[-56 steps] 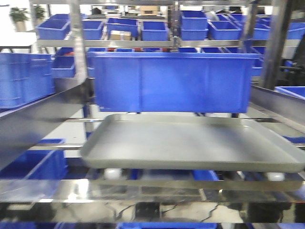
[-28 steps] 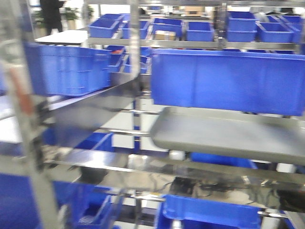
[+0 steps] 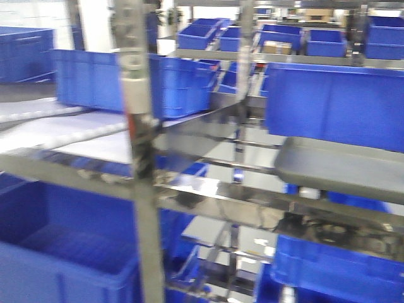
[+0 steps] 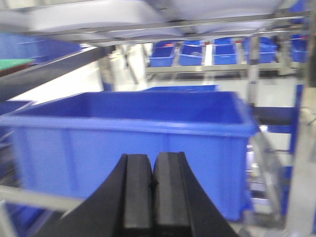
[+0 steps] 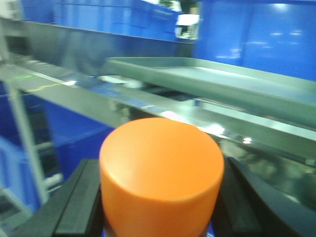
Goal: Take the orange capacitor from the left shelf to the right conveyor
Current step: 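Drive the base to the green round conveyor holding the cylinder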
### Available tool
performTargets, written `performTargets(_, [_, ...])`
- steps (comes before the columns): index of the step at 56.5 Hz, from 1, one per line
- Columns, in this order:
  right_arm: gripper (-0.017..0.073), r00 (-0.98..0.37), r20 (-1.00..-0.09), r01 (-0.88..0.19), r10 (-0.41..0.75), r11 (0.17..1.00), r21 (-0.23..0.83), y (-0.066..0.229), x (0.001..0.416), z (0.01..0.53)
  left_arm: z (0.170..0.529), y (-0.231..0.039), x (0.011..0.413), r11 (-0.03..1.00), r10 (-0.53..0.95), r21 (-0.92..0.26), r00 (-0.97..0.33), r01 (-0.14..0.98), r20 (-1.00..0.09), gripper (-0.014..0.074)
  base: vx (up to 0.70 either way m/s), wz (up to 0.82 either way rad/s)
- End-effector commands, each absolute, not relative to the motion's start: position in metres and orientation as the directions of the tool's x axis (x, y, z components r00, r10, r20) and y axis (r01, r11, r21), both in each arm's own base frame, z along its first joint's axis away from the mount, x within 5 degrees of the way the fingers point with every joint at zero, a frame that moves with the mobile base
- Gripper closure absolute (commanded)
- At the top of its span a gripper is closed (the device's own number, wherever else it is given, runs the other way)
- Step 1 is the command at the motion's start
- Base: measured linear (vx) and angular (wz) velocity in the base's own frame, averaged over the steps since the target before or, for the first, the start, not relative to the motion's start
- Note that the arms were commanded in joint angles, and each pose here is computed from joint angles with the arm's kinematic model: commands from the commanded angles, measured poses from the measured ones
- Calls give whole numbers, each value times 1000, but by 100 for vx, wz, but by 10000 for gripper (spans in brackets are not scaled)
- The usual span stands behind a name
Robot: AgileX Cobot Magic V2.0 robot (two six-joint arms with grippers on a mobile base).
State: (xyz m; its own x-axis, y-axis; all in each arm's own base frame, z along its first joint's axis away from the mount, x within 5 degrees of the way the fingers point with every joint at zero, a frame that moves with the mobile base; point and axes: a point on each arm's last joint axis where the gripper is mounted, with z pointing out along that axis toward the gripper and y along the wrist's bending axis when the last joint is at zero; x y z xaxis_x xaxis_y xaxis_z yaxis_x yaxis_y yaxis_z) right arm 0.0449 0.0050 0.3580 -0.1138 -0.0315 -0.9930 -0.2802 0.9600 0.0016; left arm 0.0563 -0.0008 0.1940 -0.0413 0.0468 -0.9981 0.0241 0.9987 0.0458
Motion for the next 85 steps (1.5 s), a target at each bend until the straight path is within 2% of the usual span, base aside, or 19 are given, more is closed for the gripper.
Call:
performTargets(1, [568,-8,-1000,-289,-23,957,-19,6,45,373,193,-2,57,999,31,32,20,36,-999,599,-11,44])
performTargets(48, [568,-8,-1000,-289,-23,957,-19,6,45,373,193,-2,57,999,31,32,20,36,-999,599,-10,54])
performTargets(85, [568,-8,-1000,-289,-23,957,-19,6,45,373,193,-2,57,999,31,32,20,36,-999,599,7,44])
